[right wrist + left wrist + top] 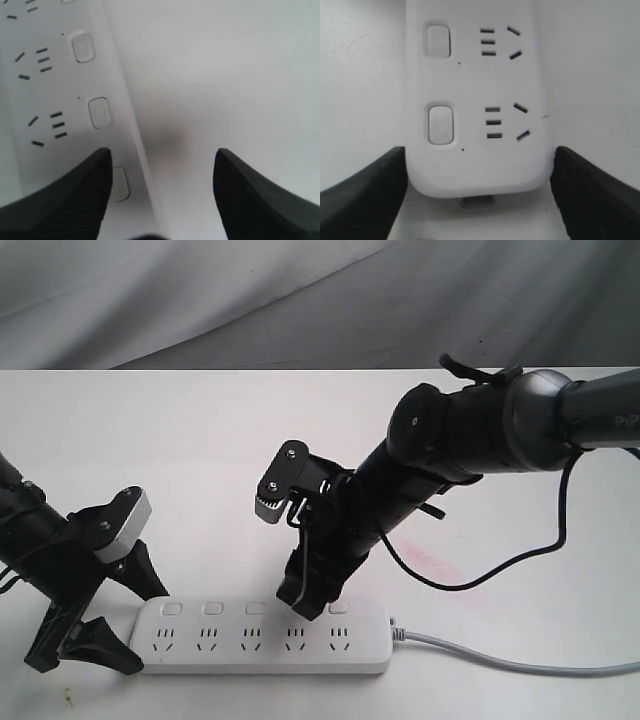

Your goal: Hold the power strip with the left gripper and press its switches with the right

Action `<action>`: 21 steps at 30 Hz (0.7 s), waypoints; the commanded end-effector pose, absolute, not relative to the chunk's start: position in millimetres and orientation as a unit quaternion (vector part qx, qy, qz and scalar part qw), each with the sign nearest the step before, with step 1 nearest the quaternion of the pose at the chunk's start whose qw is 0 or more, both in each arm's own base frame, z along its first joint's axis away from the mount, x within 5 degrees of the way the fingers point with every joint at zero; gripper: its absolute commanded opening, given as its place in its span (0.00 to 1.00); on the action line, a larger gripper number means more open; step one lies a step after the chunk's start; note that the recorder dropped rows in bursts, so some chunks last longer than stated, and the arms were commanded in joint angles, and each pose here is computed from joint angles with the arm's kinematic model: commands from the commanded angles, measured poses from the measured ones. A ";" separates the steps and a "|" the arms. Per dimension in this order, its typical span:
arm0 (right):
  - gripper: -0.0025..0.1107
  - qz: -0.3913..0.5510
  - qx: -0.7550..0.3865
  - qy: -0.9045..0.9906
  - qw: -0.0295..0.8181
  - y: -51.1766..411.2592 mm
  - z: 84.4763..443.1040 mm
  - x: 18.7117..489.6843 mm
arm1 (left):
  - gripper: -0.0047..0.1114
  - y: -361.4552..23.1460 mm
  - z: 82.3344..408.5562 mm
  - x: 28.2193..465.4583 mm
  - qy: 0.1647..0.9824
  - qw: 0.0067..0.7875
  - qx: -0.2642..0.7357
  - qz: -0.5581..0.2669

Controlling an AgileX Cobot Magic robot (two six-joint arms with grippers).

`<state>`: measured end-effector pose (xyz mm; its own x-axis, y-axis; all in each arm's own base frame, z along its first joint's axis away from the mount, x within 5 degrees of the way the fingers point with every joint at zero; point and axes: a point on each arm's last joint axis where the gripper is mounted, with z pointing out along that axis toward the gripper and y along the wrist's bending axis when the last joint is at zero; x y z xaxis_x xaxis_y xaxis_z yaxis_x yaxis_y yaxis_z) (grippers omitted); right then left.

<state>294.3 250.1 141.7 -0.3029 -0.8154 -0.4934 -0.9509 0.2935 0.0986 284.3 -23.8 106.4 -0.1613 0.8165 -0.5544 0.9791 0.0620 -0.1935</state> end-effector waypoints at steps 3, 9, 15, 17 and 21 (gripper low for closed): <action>0.51 0.181 -0.566 0.772 0.225 247.0 172.0 293.4 | 0.58 -25.0 104.7 284.6 0.714 0.152 0.632 -0.261; 0.51 0.178 -0.564 0.792 0.153 243.7 118.9 289.8 | 0.58 -25.1 104.7 284.7 0.714 0.153 0.631 -0.261; 0.51 0.161 -0.557 0.782 0.230 233.9 174.0 294.2 | 0.58 -25.2 104.8 284.6 0.714 0.153 0.631 -0.262; 0.51 0.166 -0.544 0.793 0.217 220.9 174.9 299.8 | 0.58 -25.2 104.8 284.6 0.714 0.153 0.631 -0.262; 0.51 0.180 -0.526 0.808 0.194 207.1 171.9 302.6 | 0.58 -25.2 104.8 284.6 0.714 0.153 0.631 -0.262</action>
<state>303.9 216.3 172.4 -0.3356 -0.7861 -0.5190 -0.9296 0.3656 0.0474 284.3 -23.9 106.4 -0.1624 0.8157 -0.5552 0.9791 0.0632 -0.1935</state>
